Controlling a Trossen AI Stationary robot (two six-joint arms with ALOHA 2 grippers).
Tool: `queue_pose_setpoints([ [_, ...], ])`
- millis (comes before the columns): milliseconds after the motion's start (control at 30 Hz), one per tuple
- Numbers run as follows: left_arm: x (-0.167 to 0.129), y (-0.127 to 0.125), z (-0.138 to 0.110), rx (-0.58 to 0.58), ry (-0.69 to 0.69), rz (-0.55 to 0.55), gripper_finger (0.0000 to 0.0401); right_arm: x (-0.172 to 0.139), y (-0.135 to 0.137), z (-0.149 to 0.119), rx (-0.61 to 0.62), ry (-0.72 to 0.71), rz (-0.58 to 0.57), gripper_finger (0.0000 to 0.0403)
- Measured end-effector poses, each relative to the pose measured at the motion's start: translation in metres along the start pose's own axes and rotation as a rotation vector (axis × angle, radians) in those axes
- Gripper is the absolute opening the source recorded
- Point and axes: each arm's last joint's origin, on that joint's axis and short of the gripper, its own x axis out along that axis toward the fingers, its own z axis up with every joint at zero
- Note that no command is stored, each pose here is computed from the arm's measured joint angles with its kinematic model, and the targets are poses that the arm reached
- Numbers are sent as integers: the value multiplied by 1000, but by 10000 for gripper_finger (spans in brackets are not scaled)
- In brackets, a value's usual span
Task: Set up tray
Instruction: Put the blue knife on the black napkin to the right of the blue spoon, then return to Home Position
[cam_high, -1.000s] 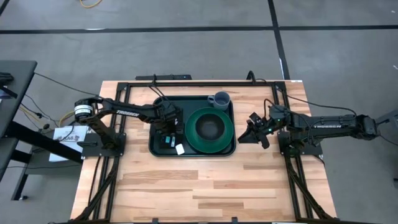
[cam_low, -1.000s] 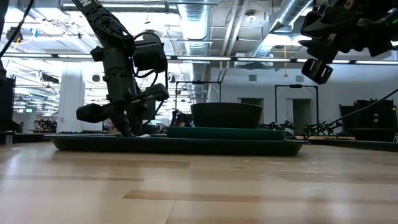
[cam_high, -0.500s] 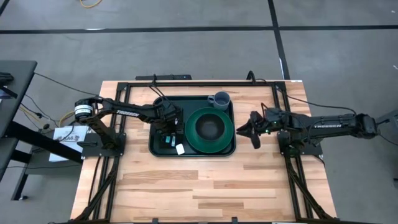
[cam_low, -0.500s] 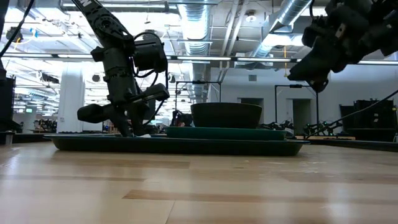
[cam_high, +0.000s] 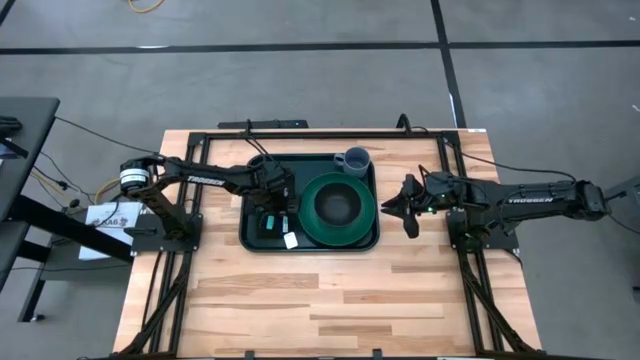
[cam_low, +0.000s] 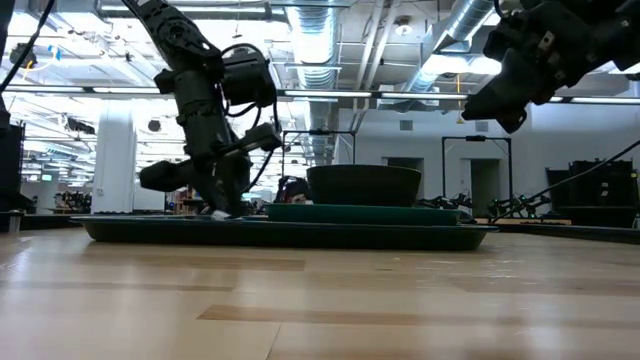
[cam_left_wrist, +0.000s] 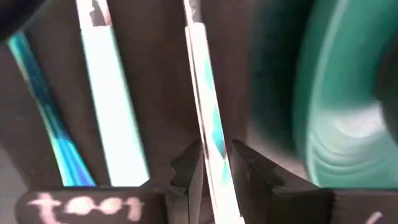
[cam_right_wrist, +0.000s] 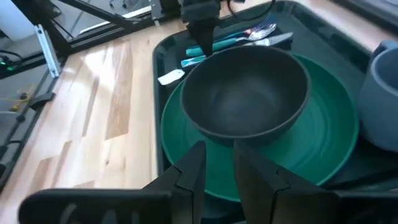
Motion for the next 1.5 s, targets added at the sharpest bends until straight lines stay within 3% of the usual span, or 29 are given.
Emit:
queue_pose_setpoints([
  [133, -5, -6, 2, 10, -13, -2, 69, 0, 0, -1, 17, 11, 18, 74],
  [400, -6, 2, -2, -10, 21, 96, 69, -8, 2, 2, 13, -35, 28, 74],
  [533, -12, 1, -3, 1, 37, 71, 69, -15, 3, 4, 10, -71, 36, 74],
  [600, -22, -2, -4, 9, 24, 35, 69, -18, 4, 5, 22, -89, 46, 74],
  [700, -44, -7, -10, 27, -13, -54, 69, -26, 7, 6, 14, -104, 153, 74],
  [800, -74, -16, -19, 42, -115, -190, 69, -39, 12, 8, -24, -148, 283, 74],
  [867, -95, -20, -27, 53, -208, -282, 69, -48, 14, 9, -46, -194, 300, 74],
  [1200, -170, -31, -64, 182, -620, -647, 69, -68, 9, -4, -103, -483, 173, 65],
  [1367, -183, -31, -77, 220, -743, -679, 69, -72, 6, -14, -143, -641, 70, 52],
  [1500, -184, -31, -83, 249, -772, -661, 69, -73, 5, -24, -191, -679, 36, 44],
])
